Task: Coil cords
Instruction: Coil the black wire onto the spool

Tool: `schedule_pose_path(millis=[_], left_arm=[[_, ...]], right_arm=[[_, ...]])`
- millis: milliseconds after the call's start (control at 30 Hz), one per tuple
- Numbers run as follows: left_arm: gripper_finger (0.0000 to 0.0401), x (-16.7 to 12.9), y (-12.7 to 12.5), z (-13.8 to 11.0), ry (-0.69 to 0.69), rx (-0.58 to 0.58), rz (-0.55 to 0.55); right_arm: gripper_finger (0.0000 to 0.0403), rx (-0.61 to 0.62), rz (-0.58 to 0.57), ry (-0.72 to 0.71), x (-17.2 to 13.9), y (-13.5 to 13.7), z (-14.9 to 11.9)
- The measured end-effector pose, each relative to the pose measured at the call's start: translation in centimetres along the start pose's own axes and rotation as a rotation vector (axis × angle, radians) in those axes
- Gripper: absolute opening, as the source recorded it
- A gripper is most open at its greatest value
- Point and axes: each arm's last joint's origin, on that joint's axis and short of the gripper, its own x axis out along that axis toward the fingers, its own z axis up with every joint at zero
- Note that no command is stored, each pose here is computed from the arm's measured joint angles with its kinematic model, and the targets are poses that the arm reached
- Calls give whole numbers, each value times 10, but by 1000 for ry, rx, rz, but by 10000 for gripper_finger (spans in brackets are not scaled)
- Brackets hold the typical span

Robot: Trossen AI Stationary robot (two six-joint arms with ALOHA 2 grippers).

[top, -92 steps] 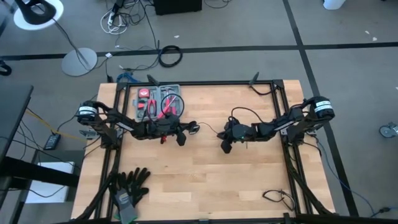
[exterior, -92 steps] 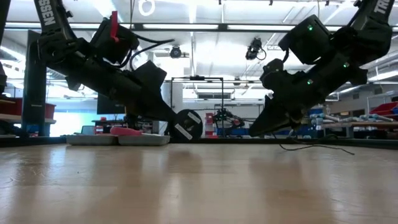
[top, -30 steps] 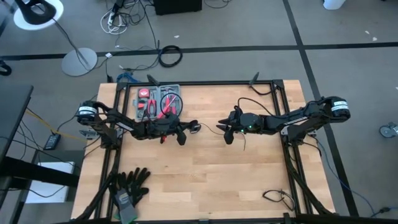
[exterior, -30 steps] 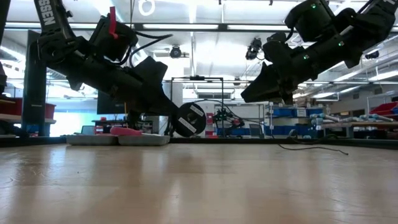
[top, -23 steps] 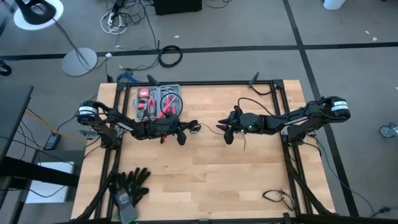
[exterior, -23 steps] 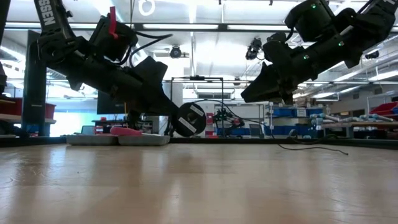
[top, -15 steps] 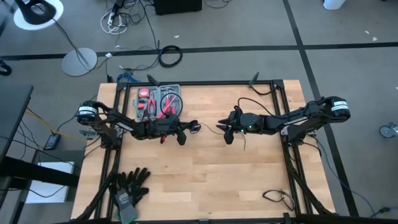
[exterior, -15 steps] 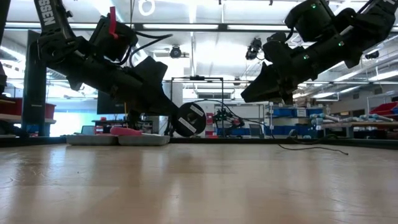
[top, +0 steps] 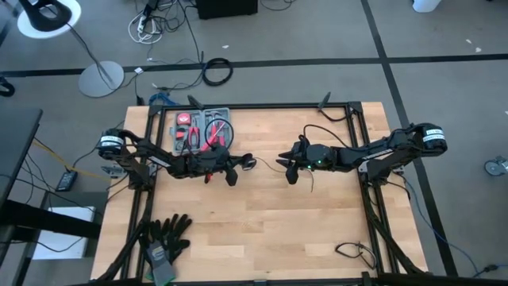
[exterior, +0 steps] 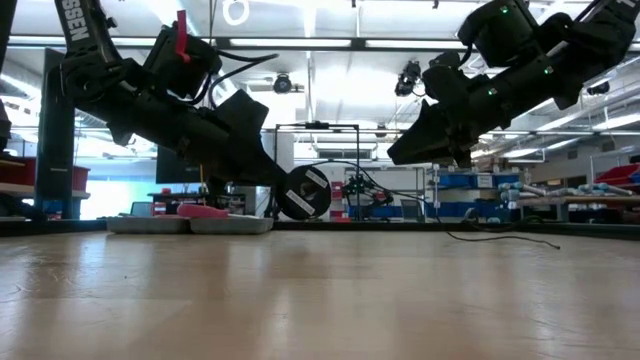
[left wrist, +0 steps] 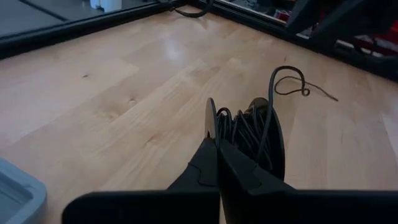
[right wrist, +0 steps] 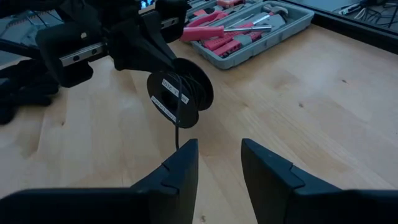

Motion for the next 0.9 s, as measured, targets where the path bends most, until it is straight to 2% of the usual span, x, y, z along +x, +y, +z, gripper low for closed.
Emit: schedule_pose_path(millis=[533, 900], left_arm=[[0, 0, 0, 1, -8, 4, -3], [0, 0, 0, 1, -8, 4, -3]], right_arm=[[123, 8, 4, -8, 0, 1, 1], [122, 44, 48, -114, -1, 5, 11]])
